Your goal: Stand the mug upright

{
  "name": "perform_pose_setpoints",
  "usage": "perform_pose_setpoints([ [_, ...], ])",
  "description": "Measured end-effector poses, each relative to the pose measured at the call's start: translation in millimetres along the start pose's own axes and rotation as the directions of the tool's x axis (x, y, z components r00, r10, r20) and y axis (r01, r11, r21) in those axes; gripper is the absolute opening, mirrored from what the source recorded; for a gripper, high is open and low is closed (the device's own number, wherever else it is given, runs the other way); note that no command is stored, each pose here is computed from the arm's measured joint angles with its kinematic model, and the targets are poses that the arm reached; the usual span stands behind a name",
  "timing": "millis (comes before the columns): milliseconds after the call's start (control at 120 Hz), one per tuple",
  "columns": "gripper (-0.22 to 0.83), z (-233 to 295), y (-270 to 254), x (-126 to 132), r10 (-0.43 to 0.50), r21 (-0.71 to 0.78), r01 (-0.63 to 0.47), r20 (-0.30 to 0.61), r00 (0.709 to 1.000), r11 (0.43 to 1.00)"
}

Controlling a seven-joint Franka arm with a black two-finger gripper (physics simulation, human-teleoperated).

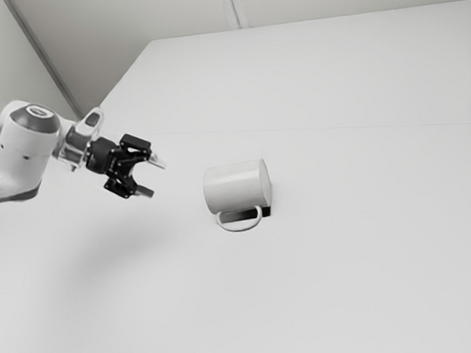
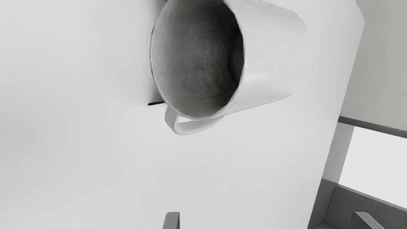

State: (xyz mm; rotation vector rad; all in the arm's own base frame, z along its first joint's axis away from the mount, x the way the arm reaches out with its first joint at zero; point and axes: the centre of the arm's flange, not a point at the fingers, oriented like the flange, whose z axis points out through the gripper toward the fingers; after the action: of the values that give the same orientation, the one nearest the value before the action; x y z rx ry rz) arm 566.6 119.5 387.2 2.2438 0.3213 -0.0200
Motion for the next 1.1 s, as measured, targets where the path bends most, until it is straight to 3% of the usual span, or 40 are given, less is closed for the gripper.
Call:
perform_pose_setpoints([
  [425, 0.59, 66.8, -25.2, 37.5, 0.012, -0.029, -0.015, -0.103, 0.995, 0.999],
  [875, 0.59, 112.4, -8.0, 39.3, 0.039, -0.114, -0.051, -0.102, 0.994, 0.992],
  [1100, 0.43, 117.4, 2.6, 39.8, 0.063, -0.128, -0.076, -0.106, 0.992, 0.989],
])
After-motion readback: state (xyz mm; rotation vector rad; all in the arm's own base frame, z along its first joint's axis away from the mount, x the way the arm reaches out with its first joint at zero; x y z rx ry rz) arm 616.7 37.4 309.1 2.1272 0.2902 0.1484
